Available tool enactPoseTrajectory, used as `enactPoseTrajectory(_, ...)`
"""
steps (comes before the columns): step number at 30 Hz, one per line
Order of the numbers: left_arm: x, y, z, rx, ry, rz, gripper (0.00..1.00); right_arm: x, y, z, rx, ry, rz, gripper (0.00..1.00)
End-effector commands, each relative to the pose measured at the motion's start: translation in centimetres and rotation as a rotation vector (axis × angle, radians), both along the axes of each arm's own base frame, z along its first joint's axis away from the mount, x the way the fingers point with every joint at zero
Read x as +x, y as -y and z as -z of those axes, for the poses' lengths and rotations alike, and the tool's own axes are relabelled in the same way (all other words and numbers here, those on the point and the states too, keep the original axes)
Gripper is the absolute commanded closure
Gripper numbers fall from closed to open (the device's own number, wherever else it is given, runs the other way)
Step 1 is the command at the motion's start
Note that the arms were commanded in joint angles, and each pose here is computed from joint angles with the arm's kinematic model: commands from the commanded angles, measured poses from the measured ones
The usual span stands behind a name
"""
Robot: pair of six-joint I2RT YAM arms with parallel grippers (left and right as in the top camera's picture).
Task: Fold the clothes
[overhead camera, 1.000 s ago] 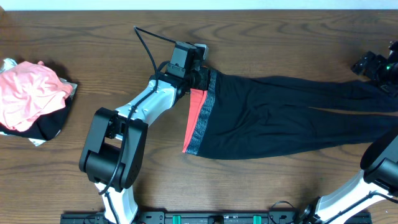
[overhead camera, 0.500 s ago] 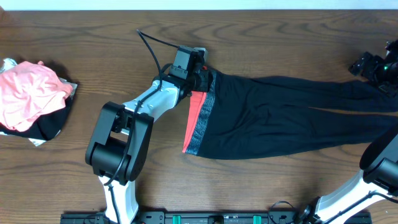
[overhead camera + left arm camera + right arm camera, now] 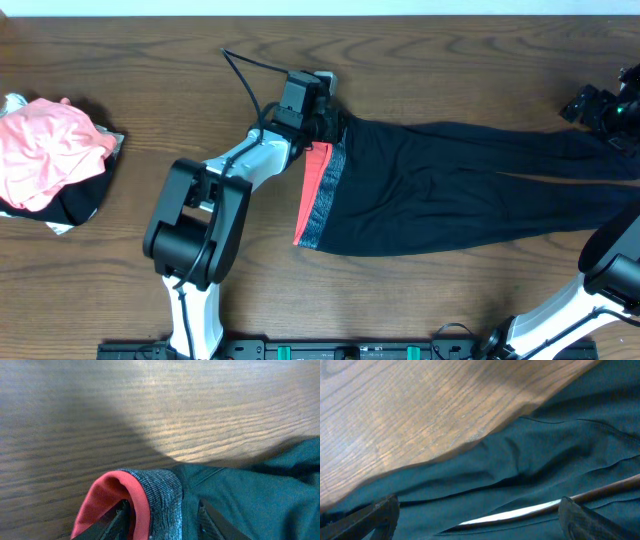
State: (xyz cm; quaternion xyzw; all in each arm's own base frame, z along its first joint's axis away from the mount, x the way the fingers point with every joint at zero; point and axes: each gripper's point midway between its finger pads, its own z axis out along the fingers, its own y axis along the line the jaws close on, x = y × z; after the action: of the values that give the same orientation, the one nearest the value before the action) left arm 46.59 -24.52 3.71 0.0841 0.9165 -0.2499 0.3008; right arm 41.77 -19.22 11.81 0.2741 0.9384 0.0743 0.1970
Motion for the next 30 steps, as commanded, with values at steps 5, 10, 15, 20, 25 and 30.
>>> enactPoseTrajectory(5, -0.3, 0.2, 1.4, -0.012, -0.034, 0.003, 0.74, 0.1, -0.3, 0.1, -0.006, -0.004, -0.027, 0.01)
enactPoseTrajectory(10, 1.6, 0.3, -1.3, -0.078, 0.031, -0.003, 0.94, 0.1, -0.4, 0.1, -0.005, -0.006, -0.027, 0.01)
enactPoseTrajectory(15, 5.0, -1.2, -7.5, -0.134, 0.186, -0.042, 0.94, 0.0, -0.4, 0.2, -0.004, -0.008, -0.027, 0.01)
enactPoseTrajectory(20, 6.3, -6.2, -6.4, -0.024, 0.161, -0.195, 0.94, -0.1, -0.4, 0.2, -0.004, -0.012, -0.030, 0.01)
enactPoseTrajectory(25, 4.5, -7.8, -3.6, 0.048, 0.047, -0.197, 0.93, -0.2, -0.2, 0.3, -0.019, -0.020, -0.024, 0.01)
enactPoseTrajectory(30, 3.1, -7.5, -2.6, 0.048, -0.020, -0.161, 0.93, -0.2, -0.1, 0.3, -0.024, -0.024, -0.022, 0.01)
